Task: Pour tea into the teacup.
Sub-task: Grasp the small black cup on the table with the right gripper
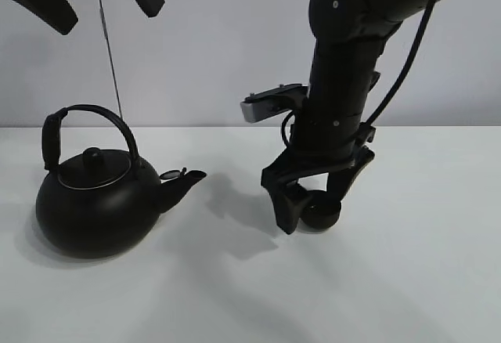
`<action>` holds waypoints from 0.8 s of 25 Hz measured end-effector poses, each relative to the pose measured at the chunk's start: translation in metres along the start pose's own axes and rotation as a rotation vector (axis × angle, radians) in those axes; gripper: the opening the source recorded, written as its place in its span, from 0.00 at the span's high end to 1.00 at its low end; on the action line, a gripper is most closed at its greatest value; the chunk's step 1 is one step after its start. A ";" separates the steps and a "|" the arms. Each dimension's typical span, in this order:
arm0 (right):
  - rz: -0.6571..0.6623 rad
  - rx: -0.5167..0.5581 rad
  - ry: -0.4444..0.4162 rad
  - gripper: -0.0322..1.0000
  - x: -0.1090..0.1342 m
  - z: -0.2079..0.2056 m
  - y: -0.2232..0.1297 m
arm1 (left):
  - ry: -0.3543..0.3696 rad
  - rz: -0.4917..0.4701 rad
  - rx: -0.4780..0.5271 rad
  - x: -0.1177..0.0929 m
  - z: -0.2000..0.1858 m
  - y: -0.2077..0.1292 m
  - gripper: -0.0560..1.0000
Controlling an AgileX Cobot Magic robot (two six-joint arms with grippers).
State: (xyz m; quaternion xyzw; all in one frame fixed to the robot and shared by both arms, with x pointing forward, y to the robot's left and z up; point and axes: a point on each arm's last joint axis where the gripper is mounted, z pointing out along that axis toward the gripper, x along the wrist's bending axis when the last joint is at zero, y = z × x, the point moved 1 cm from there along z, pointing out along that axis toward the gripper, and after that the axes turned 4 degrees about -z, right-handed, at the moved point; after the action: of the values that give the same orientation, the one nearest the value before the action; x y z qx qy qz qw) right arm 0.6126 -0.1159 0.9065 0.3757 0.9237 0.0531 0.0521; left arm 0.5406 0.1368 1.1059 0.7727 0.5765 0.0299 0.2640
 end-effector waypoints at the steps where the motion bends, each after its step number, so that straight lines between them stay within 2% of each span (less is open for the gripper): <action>1: -0.015 -0.001 -0.010 0.36 0.004 0.001 0.002 | 0.000 0.000 0.000 0.000 0.000 0.000 0.32; 6: 0.029 0.003 -0.069 0.36 0.001 0.003 0.003 | 0.000 0.000 -0.001 0.000 0.000 0.000 0.32; 12: 0.050 0.009 -0.069 0.36 0.000 0.004 0.002 | 0.000 0.000 -0.005 0.000 0.000 0.001 0.32; 20: 0.080 0.026 -0.049 0.57 0.002 0.014 0.001 | -0.001 0.000 -0.006 0.000 0.000 0.001 0.32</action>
State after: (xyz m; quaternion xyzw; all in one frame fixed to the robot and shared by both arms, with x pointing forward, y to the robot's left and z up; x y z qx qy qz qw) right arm 0.6138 -0.1135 0.8931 0.4141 0.9071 0.0338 0.0676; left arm 0.5411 0.1366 1.1062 0.7719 0.5763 0.0315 0.2666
